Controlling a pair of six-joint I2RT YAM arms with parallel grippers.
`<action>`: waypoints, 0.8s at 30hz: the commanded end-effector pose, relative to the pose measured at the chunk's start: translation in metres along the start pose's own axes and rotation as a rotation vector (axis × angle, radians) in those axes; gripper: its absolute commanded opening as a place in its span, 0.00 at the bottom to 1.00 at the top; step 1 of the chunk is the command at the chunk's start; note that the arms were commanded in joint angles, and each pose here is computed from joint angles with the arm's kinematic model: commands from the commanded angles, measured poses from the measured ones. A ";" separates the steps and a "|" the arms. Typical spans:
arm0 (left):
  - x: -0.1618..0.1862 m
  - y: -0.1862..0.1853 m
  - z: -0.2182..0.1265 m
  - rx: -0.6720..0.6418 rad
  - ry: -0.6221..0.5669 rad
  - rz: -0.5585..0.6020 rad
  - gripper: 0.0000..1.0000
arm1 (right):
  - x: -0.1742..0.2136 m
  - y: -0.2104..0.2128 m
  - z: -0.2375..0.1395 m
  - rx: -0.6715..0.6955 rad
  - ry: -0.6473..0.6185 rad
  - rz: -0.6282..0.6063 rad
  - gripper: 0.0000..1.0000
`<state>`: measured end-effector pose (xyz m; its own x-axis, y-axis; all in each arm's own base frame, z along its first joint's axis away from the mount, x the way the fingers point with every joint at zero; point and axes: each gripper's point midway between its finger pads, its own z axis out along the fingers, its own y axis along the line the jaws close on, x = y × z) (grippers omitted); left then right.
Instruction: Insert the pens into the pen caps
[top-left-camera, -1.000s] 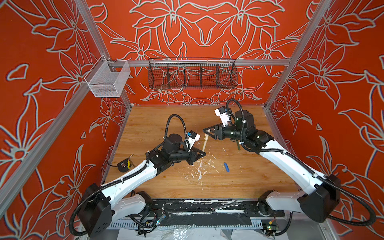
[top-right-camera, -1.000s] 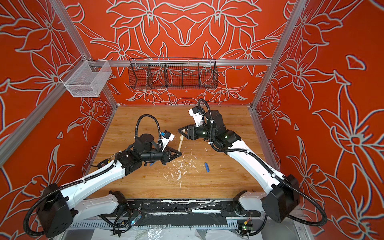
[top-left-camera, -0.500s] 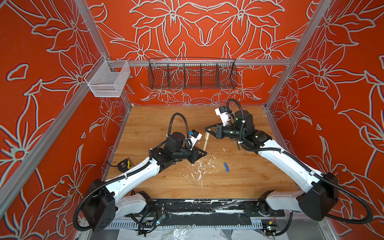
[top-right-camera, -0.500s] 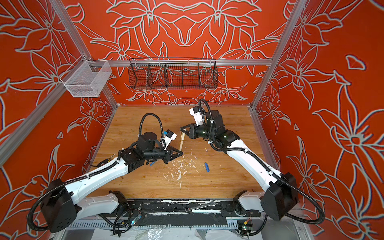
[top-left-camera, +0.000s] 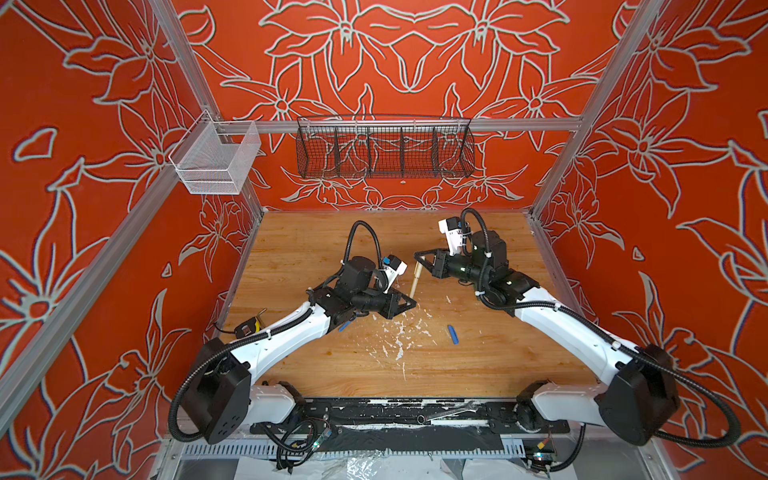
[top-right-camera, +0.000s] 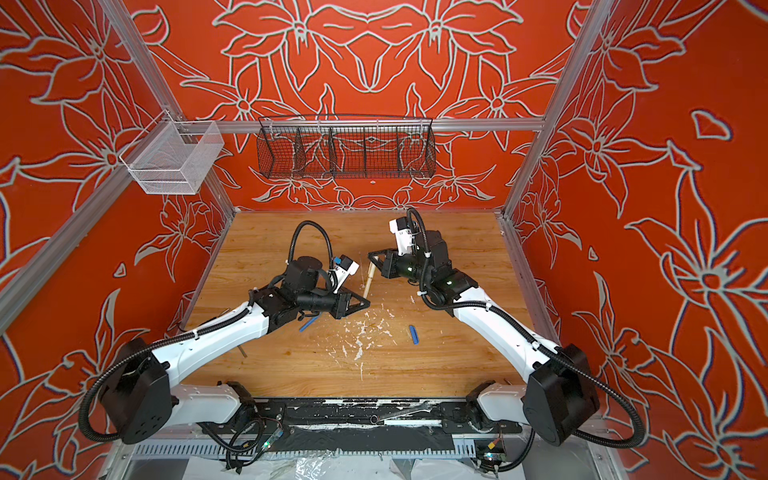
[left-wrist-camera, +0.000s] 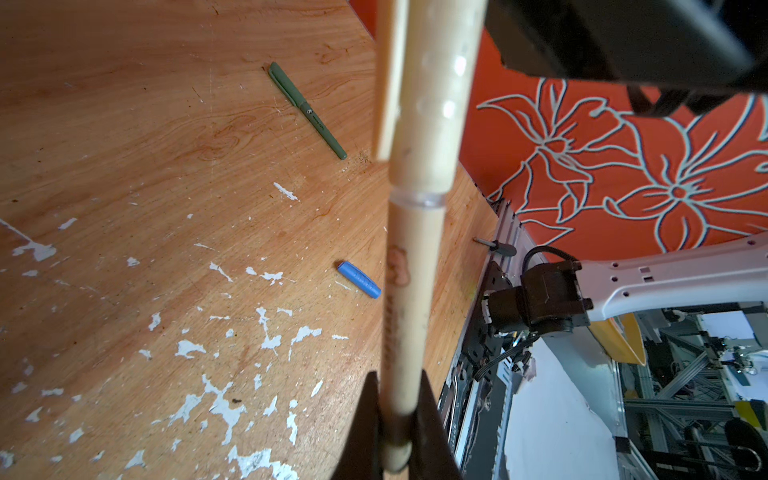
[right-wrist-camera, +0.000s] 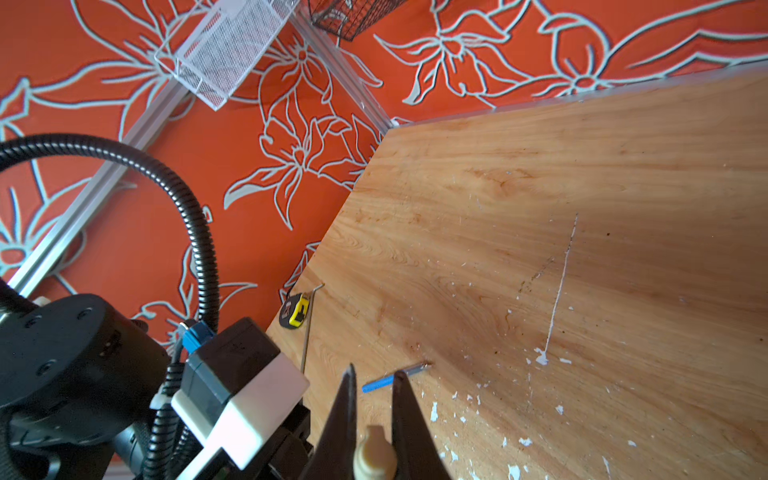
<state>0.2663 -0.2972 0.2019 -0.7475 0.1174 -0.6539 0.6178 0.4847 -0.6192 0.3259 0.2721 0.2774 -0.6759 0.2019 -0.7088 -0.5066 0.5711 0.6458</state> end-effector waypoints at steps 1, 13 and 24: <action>-0.103 -0.010 -0.024 0.026 -0.299 0.075 0.00 | 0.069 -0.027 0.010 0.051 0.211 0.142 0.00; -0.159 0.045 -0.015 0.062 -0.368 -0.019 0.00 | 0.106 -0.048 0.017 0.085 0.228 0.244 0.00; -0.174 0.057 -0.003 0.046 -0.377 -0.010 0.00 | 0.118 -0.050 0.014 0.091 0.223 0.281 0.00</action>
<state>0.3176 -0.3276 0.1868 -0.8539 0.1448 -0.4998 0.5194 0.2958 -0.8017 0.3763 0.2316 0.2413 -0.5573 0.4980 -0.6644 -0.2800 0.6405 0.7150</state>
